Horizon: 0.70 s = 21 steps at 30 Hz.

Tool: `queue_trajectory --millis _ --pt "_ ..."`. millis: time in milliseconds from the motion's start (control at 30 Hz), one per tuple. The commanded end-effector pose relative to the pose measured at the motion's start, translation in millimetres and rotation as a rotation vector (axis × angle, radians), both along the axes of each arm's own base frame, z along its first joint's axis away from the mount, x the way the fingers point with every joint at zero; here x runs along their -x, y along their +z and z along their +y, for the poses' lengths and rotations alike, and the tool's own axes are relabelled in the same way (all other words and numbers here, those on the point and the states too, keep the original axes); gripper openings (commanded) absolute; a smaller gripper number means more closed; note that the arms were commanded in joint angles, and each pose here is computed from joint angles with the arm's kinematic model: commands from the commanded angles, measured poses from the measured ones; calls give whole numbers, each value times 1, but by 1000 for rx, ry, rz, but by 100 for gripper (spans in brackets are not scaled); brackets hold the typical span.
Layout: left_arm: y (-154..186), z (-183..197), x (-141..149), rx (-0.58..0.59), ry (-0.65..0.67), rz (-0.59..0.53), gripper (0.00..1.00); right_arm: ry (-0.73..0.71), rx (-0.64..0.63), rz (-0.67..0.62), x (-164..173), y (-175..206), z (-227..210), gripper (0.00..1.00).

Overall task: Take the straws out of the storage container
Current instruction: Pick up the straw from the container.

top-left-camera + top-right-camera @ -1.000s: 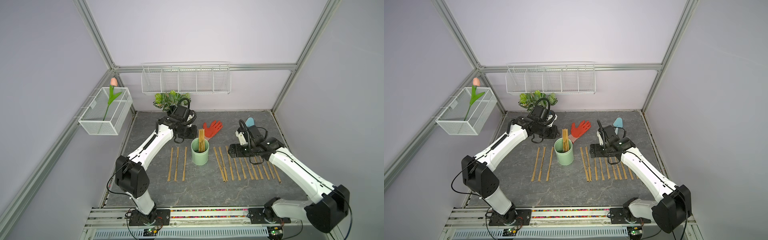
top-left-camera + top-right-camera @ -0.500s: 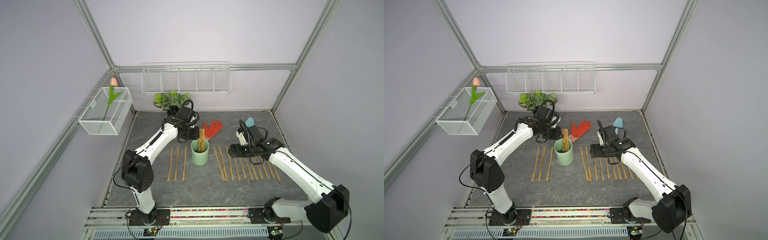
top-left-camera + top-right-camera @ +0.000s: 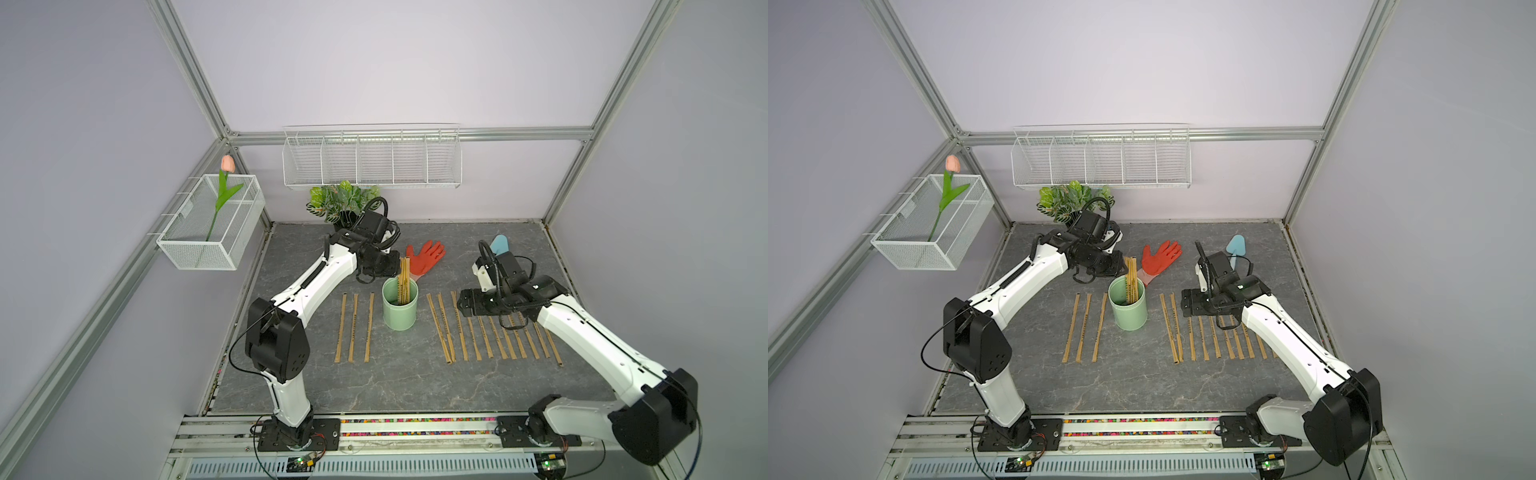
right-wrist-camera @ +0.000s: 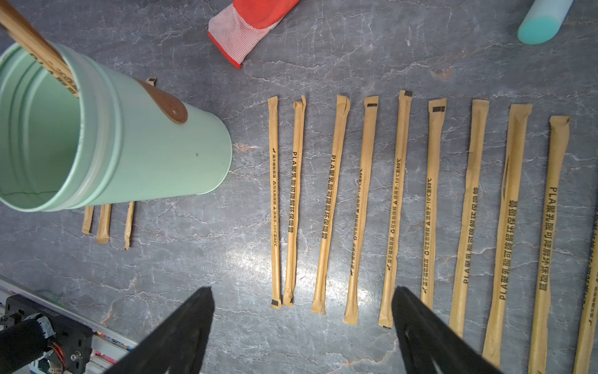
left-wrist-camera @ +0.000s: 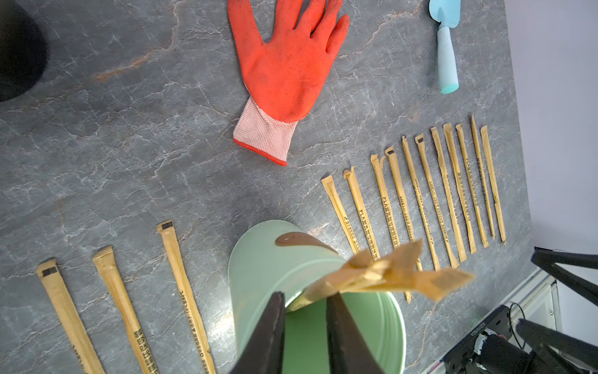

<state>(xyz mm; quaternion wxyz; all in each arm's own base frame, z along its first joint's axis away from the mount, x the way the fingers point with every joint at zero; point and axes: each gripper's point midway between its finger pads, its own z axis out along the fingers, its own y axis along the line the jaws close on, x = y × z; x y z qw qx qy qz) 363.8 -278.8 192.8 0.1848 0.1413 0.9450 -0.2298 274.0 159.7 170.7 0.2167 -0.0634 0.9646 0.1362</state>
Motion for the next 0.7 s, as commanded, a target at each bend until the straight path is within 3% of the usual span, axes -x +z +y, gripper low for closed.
queue_trajectory --millis 0,667 --pt "9 -7 -1 12 -23 -17 26 -1 4 38 4 -10 -1 89" --pt "3 -8 -3 -7 -30 -7 21 -1 9 48 4 -13 -2 89"
